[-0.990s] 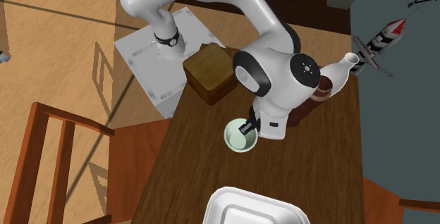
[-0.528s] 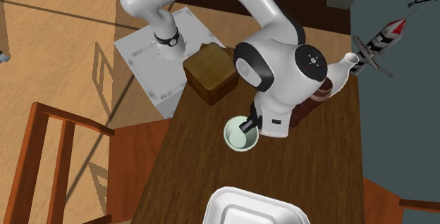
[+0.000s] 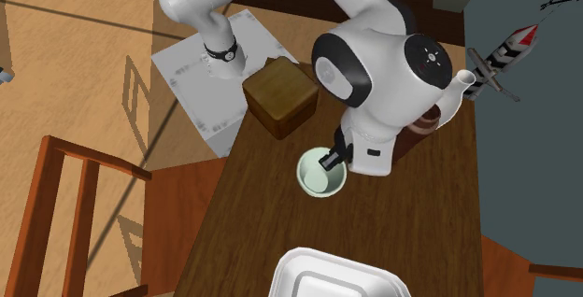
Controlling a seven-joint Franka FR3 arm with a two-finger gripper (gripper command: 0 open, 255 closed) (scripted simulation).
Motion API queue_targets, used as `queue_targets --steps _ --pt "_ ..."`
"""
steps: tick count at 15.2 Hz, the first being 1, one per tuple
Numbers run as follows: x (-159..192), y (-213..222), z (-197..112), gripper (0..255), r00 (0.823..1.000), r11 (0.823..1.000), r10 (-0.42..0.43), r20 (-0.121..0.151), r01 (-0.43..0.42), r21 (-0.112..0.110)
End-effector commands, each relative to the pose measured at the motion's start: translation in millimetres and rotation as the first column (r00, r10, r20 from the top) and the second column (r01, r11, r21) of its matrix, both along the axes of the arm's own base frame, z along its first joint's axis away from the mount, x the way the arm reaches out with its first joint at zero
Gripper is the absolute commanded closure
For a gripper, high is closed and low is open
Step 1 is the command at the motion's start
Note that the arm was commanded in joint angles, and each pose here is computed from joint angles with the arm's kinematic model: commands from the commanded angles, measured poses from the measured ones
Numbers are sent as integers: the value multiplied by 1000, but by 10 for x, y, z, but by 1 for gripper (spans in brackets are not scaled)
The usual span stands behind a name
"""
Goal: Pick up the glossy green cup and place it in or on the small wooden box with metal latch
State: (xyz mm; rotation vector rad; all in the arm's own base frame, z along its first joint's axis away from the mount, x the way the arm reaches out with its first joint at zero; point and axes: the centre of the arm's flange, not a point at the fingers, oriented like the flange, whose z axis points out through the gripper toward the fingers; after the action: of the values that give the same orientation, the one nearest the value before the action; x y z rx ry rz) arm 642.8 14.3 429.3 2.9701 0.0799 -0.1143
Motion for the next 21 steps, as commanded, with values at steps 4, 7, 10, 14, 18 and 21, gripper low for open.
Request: queue_targets --steps 4,7,10,14,18,21 --pt "7 1 269 255 1000 1000 0 0 0 0" --pt "7 1 428 255 1000 1000 0 0 0 0" --pt "7 1 586 255 1000 1000 0 0 0 0" --pt "7 1 797 255 1000 1000 0 0 0 0" --pt "7 1 1008 255 1000 1000 0 0 0 0" --pt "7 1 1167 255 1000 1000 0 0 0 0"
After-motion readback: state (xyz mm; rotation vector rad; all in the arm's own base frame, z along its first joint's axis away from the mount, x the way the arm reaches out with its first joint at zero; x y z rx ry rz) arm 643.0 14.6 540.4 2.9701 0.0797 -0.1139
